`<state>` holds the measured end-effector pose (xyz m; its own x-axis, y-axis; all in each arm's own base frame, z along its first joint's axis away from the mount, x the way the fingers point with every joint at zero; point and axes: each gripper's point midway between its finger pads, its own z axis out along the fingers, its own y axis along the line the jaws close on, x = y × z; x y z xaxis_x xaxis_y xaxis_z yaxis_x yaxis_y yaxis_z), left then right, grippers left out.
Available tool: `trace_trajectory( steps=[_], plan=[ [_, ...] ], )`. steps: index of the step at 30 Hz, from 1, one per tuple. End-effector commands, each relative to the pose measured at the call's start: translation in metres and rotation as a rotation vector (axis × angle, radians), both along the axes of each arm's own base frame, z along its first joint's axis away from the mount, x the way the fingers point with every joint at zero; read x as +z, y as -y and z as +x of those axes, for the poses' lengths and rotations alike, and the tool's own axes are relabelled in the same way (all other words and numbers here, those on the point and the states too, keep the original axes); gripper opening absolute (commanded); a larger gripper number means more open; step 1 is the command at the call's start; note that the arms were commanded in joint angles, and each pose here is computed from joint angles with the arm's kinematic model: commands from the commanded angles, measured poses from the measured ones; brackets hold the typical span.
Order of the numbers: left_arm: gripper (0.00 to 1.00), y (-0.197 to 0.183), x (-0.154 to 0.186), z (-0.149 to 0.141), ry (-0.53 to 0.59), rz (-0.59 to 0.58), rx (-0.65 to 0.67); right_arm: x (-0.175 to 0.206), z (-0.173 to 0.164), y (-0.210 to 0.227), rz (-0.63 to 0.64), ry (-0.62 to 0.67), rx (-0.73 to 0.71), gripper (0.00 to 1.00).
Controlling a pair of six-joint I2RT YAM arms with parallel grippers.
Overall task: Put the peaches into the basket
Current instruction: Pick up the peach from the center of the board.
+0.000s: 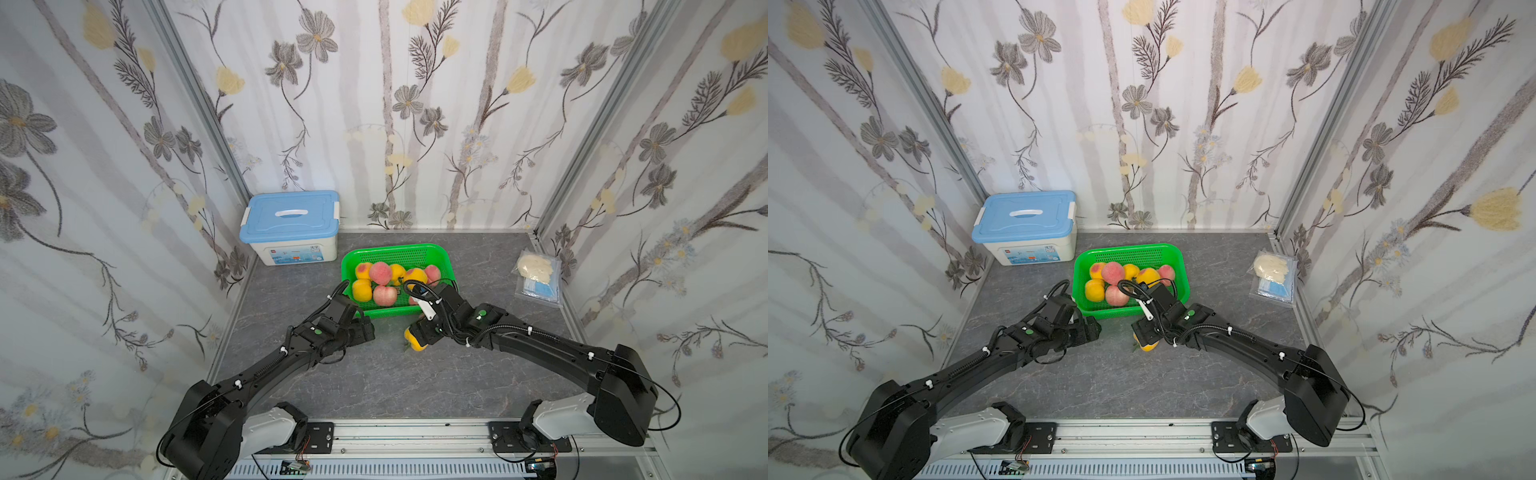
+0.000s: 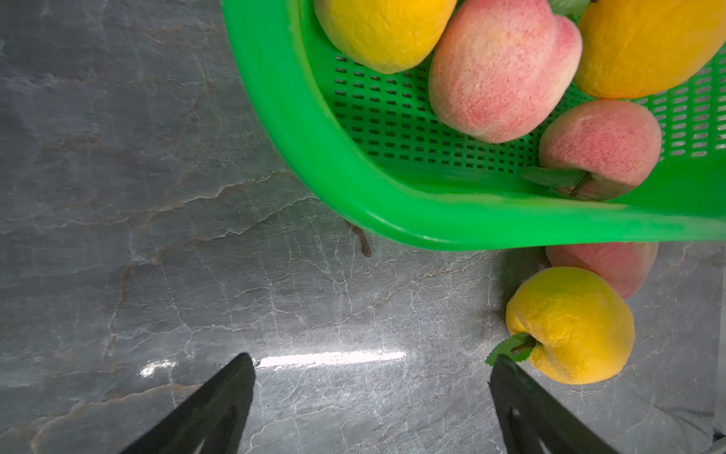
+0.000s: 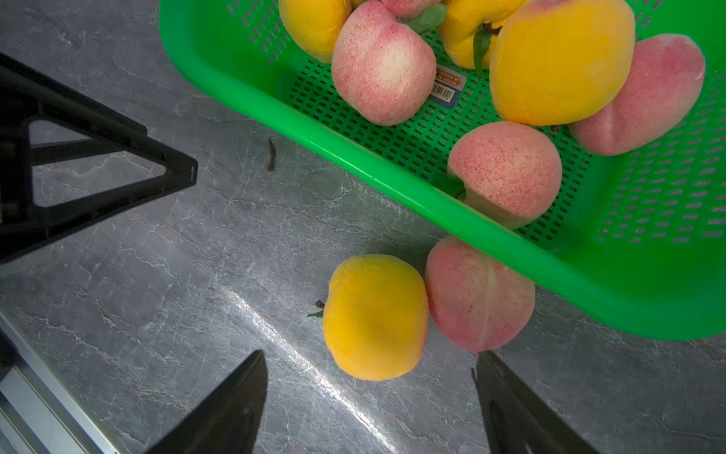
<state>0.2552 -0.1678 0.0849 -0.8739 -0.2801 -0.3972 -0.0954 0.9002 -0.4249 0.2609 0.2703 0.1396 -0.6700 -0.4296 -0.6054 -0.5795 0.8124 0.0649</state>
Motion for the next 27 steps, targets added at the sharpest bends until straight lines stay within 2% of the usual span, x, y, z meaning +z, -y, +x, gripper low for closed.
trace_trajectory(
  steps=[1,27],
  plan=[
    [0.96,0.003,0.001,0.003,0.007,-0.016,0.009,-0.001,0.005,0.002,-0.019,0.032,-0.015,0.84],
    [0.96,0.012,0.001,0.004,-0.007,-0.012,-0.014,-0.039,0.002,-0.013,-0.107,-0.020,0.011,0.83]
  ],
)
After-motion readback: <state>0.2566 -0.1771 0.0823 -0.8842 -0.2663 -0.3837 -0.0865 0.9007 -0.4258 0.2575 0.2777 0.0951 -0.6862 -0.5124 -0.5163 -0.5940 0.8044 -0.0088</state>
